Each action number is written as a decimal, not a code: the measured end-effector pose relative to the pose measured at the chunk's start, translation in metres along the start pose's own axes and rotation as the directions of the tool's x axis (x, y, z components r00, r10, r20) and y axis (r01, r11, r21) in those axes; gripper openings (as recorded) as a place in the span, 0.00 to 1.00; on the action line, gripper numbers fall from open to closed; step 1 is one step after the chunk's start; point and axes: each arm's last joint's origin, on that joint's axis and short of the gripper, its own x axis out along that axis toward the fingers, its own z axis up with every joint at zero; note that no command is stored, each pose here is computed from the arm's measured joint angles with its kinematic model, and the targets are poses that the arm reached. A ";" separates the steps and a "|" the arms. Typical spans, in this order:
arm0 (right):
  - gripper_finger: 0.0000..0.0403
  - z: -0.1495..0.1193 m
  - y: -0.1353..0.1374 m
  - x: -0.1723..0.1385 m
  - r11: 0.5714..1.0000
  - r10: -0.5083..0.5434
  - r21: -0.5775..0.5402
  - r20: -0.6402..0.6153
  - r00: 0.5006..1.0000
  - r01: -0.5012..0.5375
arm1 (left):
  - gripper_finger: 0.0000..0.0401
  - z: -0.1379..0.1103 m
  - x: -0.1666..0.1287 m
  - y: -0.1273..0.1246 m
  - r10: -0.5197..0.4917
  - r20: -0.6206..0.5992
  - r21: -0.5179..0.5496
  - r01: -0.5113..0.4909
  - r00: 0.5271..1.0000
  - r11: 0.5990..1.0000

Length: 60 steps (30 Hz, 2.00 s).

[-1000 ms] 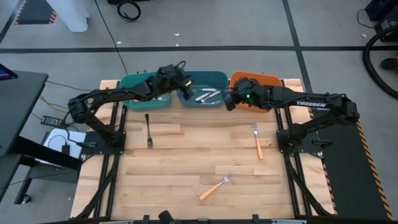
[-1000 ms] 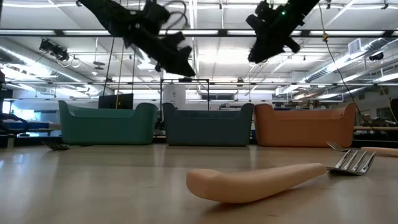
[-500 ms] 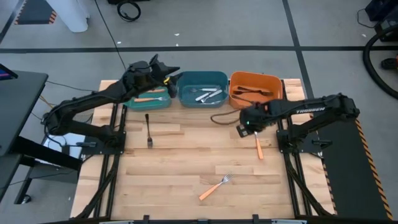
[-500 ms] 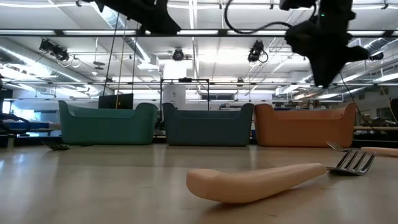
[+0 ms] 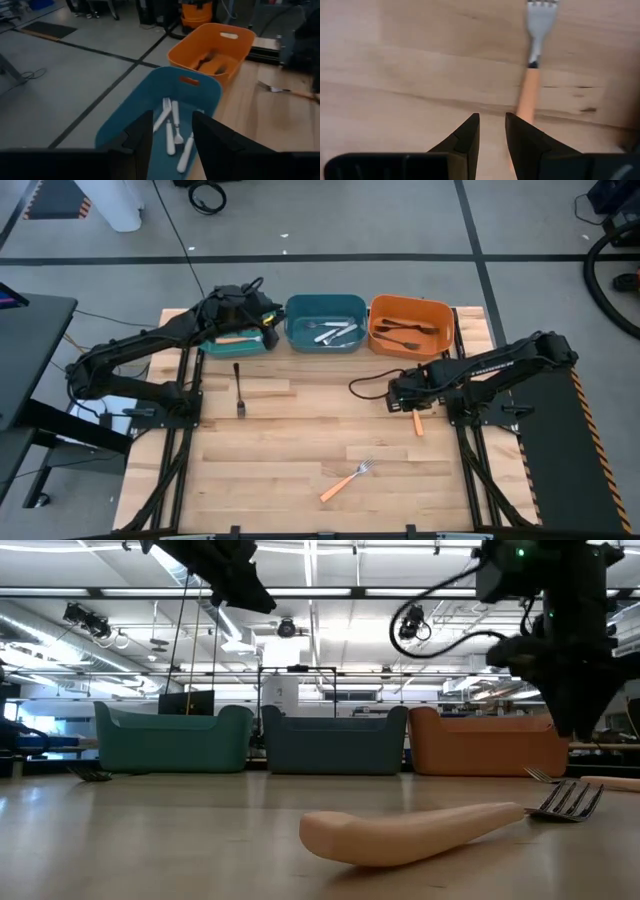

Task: Sort silverware by color (type)
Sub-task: Put the orange fork into the green bin

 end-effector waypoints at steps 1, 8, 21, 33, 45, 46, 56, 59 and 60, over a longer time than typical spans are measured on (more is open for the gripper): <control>0.25 0.000 -0.002 0.003 1.000 -0.010 0.011 0.001 1.000 0.010 | 0.36 0.000 0.000 -0.002 -0.007 0.000 0.003 0.007 1.000 1.000; 0.25 0.000 -0.018 0.021 0.996 -0.086 0.039 0.004 0.996 0.086 | 0.36 0.001 -0.001 -0.010 -0.035 0.008 0.018 0.035 0.999 0.999; 0.25 0.004 -0.029 0.044 0.998 -0.059 0.039 0.027 0.998 0.058 | 0.36 0.001 -0.001 -0.011 -0.039 0.010 0.014 0.039 0.999 0.999; 0.25 0.008 -0.030 0.044 0.998 -0.064 -0.025 -0.006 0.998 0.064 | 0.36 0.002 -0.001 -0.011 -0.038 0.011 -0.019 0.038 0.999 0.999; 0.25 0.010 -0.026 0.036 0.993 -0.077 -0.086 -0.002 0.997 0.077 | 0.36 0.005 -0.001 -0.010 -0.035 0.051 -0.024 0.036 0.998 0.999; 0.25 0.010 -0.026 0.036 0.993 -0.082 -0.086 -0.003 0.997 0.082 | 0.36 0.006 -0.001 -0.010 -0.035 0.057 -0.025 0.036 0.998 0.999; 0.25 0.010 -0.030 0.045 0.988 -0.116 -0.105 0.010 0.993 0.117 | 0.36 0.006 -0.001 -0.010 -0.031 0.061 -0.027 0.033 0.998 0.999; 0.25 0.011 -0.028 0.047 0.992 -0.079 -0.101 0.009 0.997 0.079 | 0.36 0.006 -0.001 -0.009 -0.027 0.061 -0.028 0.029 0.998 0.999; 0.25 0.011 -0.028 0.047 0.991 -0.081 -0.102 0.009 0.997 0.081 | 0.36 0.006 -0.001 -0.008 -0.027 0.061 -0.029 0.028 0.998 0.999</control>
